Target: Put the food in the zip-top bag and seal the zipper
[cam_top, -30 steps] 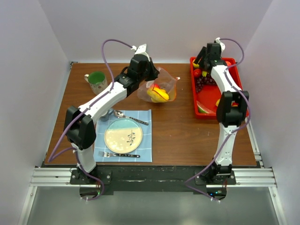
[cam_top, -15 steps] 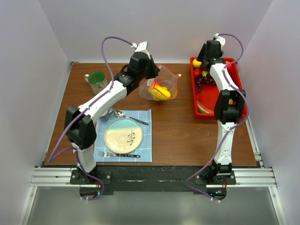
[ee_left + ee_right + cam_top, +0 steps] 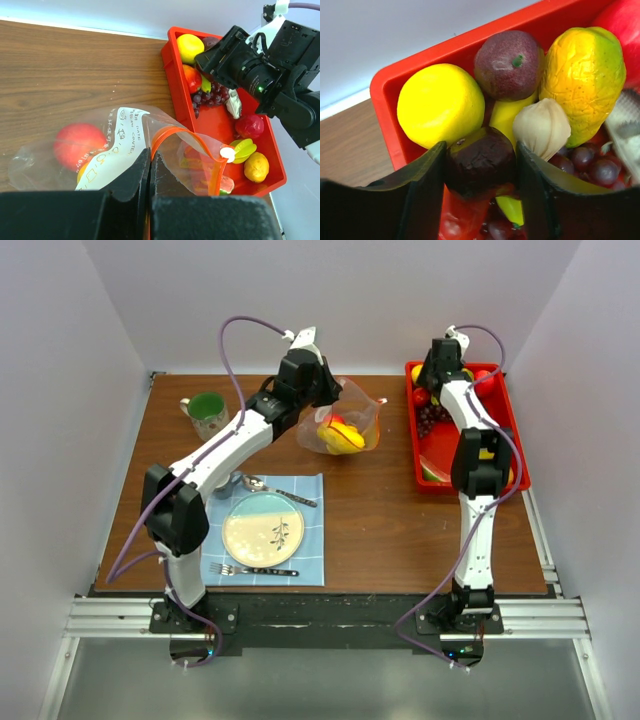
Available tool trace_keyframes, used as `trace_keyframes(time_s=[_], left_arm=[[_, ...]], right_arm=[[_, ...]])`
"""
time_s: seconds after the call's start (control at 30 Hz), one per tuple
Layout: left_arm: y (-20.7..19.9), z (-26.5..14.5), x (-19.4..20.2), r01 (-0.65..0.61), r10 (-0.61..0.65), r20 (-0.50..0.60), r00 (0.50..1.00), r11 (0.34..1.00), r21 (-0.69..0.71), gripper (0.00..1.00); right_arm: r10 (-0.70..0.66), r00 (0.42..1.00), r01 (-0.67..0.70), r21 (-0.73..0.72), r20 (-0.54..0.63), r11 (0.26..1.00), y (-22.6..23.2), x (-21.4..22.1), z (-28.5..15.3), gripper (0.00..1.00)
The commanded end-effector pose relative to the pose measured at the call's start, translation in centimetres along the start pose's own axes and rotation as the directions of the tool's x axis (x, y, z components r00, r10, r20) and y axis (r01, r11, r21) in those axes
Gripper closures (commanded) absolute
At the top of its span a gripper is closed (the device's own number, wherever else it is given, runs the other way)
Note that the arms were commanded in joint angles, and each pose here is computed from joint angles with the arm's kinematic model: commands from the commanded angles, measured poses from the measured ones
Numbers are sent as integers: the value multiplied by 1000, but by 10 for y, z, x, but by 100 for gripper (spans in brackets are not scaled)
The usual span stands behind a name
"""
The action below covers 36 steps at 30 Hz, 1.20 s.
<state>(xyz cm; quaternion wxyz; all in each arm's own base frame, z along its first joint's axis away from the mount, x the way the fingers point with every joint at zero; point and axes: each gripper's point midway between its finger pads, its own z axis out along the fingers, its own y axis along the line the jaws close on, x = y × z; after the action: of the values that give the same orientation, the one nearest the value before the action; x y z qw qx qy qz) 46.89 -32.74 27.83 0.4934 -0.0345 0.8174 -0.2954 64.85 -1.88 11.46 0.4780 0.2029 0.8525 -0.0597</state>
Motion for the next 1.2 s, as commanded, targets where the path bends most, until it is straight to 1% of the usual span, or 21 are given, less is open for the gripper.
trace_keyframes(time_s=[0.0, 0.03, 0.1, 0.13, 0.2, 0.23, 0.33, 0.4, 0.43, 0.47, 0.53, 0.6, 0.63, 0.7, 0.77, 0.8, 0.83, 0.97, 1.1, 1.13, 1.17], left_arm=[[-13, -8, -30, -16, 14, 78, 997, 999, 35, 100], [-13, -8, -28, -19, 16, 74, 997, 999, 32, 100], [-13, -9, -28, -19, 16, 76, 997, 999, 33, 100], [-13, -9, -28, -15, 13, 77, 997, 999, 34, 100], [-13, -8, -27, -14, 12, 75, 997, 999, 34, 100], [-13, -9, -28, -14, 11, 77, 997, 999, 39, 100], [-14, -8, -25, -9, 6, 68, 998, 999, 47, 100], [-15, -7, -25, -7, 4, 68, 998, 999, 49, 100], [-15, -7, -25, -6, 2, 68, 998, 999, 47, 100], [-14, -5, -25, -3, -1, 68, 998, 999, 46, 100], [-13, -4, -25, 2, -5, 70, 998, 999, 36, 100], [-12, 0, -23, 13, -14, 64, 998, 999, 29, 100], [-9, 3, -20, 17, -18, 55, 998, 1000, 23, 100], [-11, 5, -19, 33, -34, 50, 998, 999, 28, 100], [-11, 8, -17, 48, -49, 45, 998, 998, 29, 100], [-12, 9, -15, 52, -54, 40, 998, 998, 33, 100], [-11, 11, -13, 55, -56, 37, 998, 998, 33, 100], [-16, 11, -12, 69, -71, 34, 997, 997, 45, 100], [-21, 7, -11, 67, -69, 38, 997, 997, 48, 100], [-22, 4, -14, 68, -70, 44, 997, 997, 49, 100], [-21, 3, -12, 67, -69, 42, 997, 997, 49, 100]], right_arm=[[53, 995, -56, 28, 82, 998, -7, -36, -26, 67], [64, 993, -67, 31, 98, 997, -9, -46, -36, 73], [75, 992, -80, 45, 101, 996, -13, -49, -46, 76], [91, 988, -97, 39, 122, 995, -15, -63, -59, 79], [105, 987, -112, 57, 119, 992, -21, -64, -72, 80], [119, 982, -127, 46, 144, 991, -22, -79, -89, 80], [136, 982, -142, 34, 129, 989, -28, -85, -122, 82], [174, 978, -174, -7, 118, 985, -25, -89, -141, 83], [171, 983, -168, -47, 67, 985, -19, -75, -147, 84], [202, 976, -194, -98, 80, 976, -14, -87, -172, 84], [178, 984, -171, -147, 34, 974, -1, -67, -194, 84], [170, 984, -156, -203, 56, 967, 7, -71, -234, 83], [143, 989, -133, -228, 29, 965, 18, -53, -245, 83], [149, 988, -130, -301, 42, 945, 30, -53, -280, 83], [129, 992, -122, -379, -6, 917, 51, -31, -304, 83], [133, 991, -120, -409, 4, 904, 55, -32, -320, 83], [107, 994, -102, -442, -12, 891, 69, -17, -332, 83], [53, 998, -59, -504, -25, 862, 101, 10, -359, 82], [2, 998, -33, -496, -64, 868, 119, 26, -345, 71], [-7, 998, -29, -500, -70, 866, 127, 29, -339, 66], [-22, 997, -18, -501, -74, 865, 129, 31, -337, 57]])
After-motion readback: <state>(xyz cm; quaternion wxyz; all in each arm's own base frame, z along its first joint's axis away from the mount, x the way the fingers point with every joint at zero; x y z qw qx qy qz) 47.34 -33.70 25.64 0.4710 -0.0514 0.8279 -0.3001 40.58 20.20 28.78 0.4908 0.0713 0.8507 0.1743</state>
